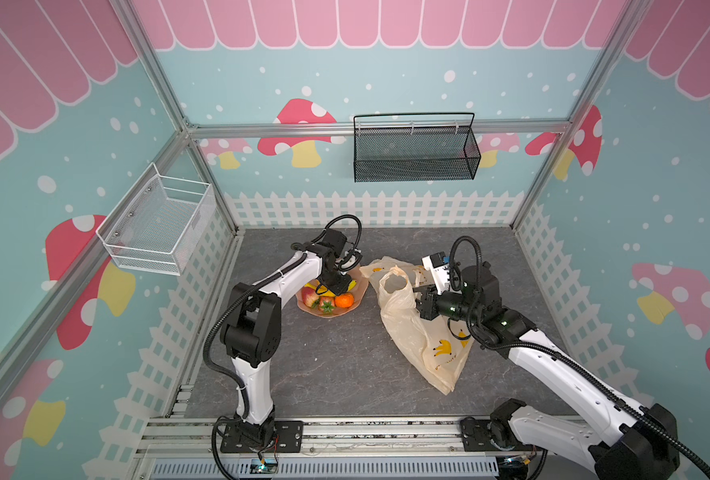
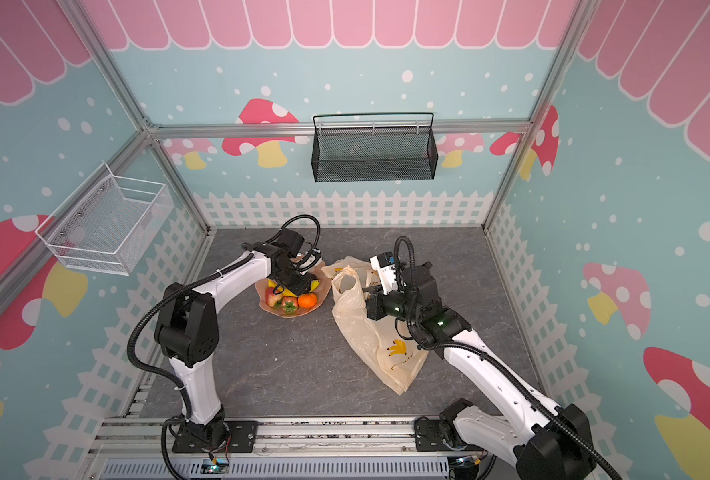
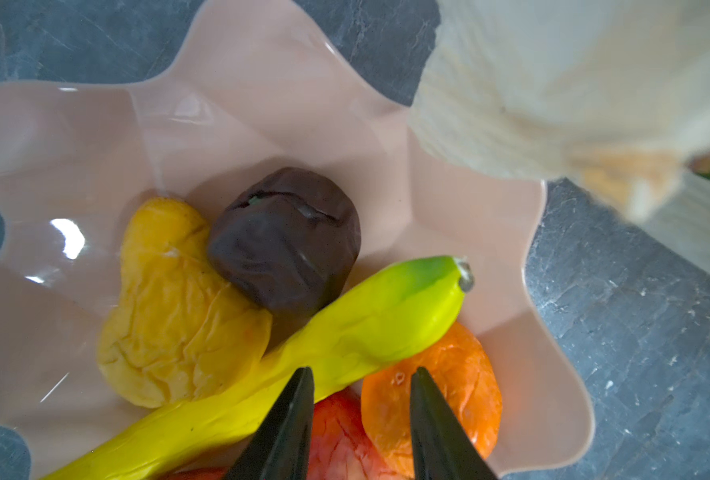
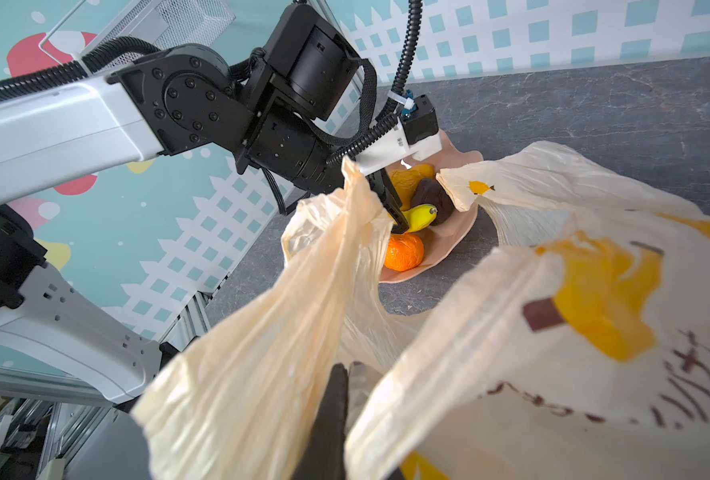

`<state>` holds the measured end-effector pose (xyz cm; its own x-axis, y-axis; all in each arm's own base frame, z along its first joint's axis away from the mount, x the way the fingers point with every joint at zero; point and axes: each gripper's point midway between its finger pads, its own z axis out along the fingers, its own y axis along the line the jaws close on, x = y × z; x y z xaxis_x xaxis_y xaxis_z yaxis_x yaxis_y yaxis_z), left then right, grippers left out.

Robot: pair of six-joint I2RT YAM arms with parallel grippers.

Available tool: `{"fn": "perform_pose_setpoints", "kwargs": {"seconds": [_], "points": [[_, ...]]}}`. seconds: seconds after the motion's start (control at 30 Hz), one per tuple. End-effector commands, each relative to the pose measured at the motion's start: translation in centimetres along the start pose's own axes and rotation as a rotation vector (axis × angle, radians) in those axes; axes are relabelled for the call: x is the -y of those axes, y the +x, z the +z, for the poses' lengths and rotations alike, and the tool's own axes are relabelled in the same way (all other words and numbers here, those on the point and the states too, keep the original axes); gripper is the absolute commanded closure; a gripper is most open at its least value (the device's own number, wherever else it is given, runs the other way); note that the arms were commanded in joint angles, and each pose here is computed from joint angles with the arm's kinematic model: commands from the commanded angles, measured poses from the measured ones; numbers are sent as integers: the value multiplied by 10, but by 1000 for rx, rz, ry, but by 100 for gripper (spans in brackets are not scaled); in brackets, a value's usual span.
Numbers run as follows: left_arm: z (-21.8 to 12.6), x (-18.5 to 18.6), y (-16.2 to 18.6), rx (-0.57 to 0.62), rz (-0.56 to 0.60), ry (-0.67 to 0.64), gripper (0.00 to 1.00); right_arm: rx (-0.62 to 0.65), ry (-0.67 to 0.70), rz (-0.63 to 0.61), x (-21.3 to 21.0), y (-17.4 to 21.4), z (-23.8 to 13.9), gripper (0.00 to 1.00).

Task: Place the fruits into the plastic bag
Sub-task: 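Lower the left gripper onto the green-tipped yellow banana in the bowl, then close the left gripper around the green-tipped banana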

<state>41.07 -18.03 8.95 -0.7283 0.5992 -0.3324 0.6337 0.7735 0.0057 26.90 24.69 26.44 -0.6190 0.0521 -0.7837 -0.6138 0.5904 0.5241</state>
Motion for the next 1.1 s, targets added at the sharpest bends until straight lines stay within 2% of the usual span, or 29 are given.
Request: {"fn": "perform_pose_setpoints", "kwargs": {"seconds": [0.0,0.07,0.67,1.07], "points": [[-6,4,-3,12,31,-10,53,30,-20,-16,-9,-9,-6,100],[-4,5,-4,10,38,-17,50,30,-21,-15,-10,-8,-6,100],[23,-11,0,-13,-2,-117,42,38,-6,-14,-7,-6,-10,100],[32,-7,6,-24,-16,-94,41,40,-6,-18,-8,-7,-10,100]]}}
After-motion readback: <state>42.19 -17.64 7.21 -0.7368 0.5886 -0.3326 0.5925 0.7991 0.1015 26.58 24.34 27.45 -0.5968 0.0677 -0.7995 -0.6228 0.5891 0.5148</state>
